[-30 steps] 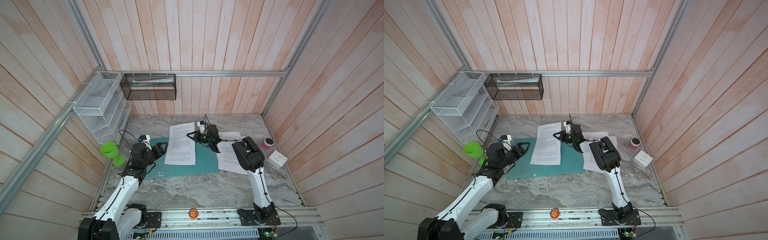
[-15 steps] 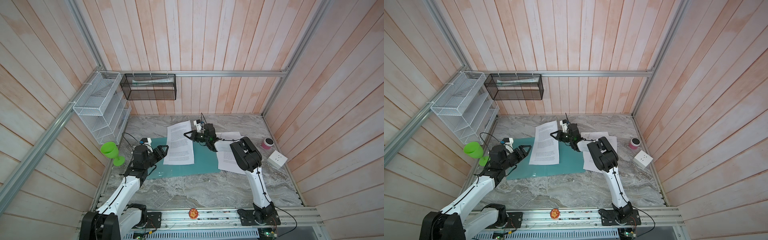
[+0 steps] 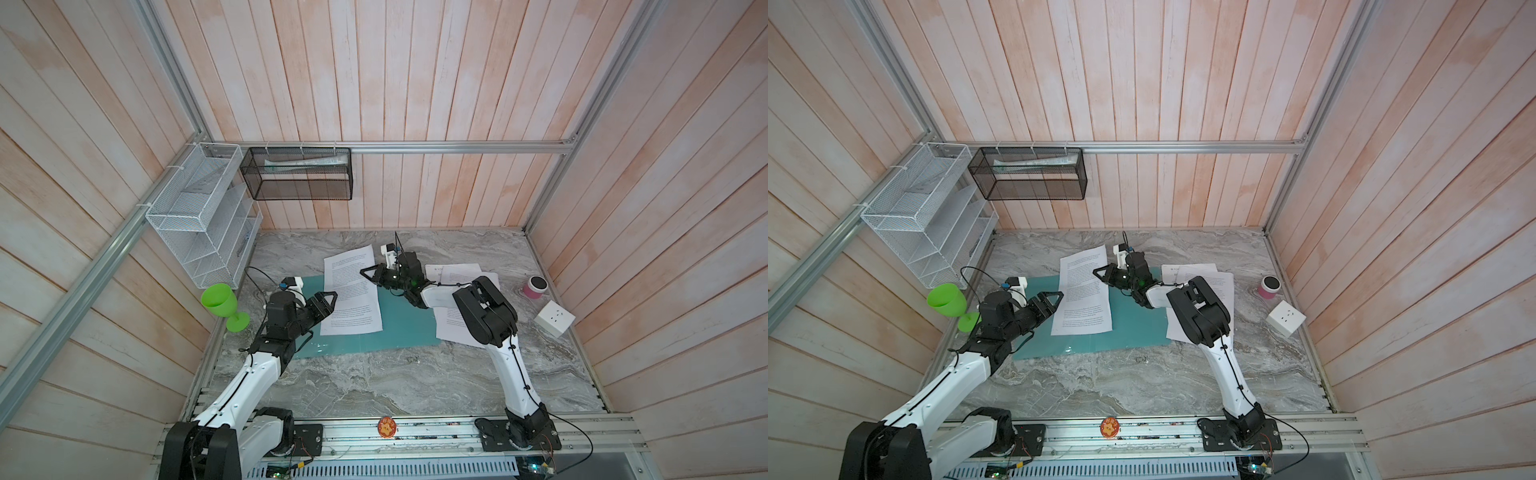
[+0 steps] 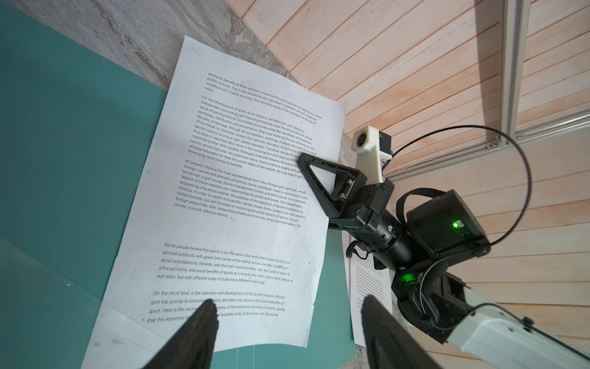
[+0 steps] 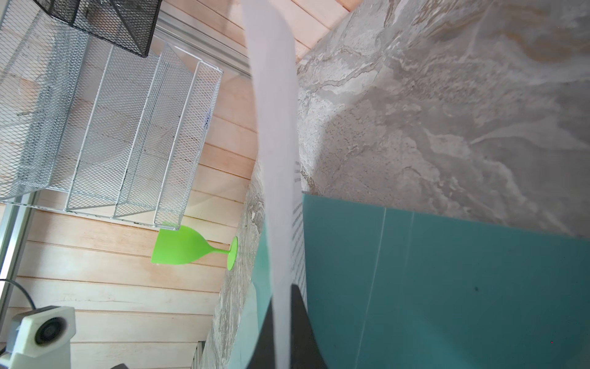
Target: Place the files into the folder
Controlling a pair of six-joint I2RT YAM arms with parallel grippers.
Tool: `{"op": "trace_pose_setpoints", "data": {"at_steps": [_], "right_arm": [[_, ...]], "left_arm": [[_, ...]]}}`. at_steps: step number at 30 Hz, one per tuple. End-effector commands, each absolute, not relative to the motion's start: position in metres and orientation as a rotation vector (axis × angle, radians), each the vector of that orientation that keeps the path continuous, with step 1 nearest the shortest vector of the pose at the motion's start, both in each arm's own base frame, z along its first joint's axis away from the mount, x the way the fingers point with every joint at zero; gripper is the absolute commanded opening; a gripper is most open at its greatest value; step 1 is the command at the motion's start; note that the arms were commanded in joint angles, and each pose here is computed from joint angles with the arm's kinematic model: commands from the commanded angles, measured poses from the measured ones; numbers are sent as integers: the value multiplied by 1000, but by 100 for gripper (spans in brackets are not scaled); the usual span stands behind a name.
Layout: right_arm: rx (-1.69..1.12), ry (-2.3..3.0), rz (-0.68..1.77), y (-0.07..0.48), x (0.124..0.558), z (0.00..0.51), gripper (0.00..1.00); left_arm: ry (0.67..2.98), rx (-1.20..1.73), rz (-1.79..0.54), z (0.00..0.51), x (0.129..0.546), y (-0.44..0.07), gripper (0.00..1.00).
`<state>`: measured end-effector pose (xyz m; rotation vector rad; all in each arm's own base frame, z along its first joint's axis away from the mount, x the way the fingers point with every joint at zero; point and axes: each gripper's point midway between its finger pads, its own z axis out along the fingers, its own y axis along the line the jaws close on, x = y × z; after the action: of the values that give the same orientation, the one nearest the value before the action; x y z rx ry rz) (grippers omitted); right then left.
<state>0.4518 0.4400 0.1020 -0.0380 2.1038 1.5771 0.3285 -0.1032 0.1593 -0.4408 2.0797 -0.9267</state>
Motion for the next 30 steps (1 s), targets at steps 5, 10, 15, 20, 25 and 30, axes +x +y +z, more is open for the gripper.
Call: {"op": "trace_pose_setpoints", "data": {"at_steps": [5,10,15,20,25,30], "right_arm": [[23,2093,1587,452,460,96,0],[52,2077,1569,450,470,99,0],[54,2064,1565,455,478,104,0],[62,2076,1574,460,483,99,0],[65,2086,1579,464,481,96,0],[131,2117,1558,464,476,88,0]], "left_arm": [[2075,-461,-924,153,326,-100,73],[2075,-464,-922,152,326,-100,73],[2081,-468,-916,150,327,-99,73],[2086,-471,-915,148,326,-99,73],[2089,-479,-907,147,326,-98,73],[2090,-492,-908,144,327,-98,73]]}}
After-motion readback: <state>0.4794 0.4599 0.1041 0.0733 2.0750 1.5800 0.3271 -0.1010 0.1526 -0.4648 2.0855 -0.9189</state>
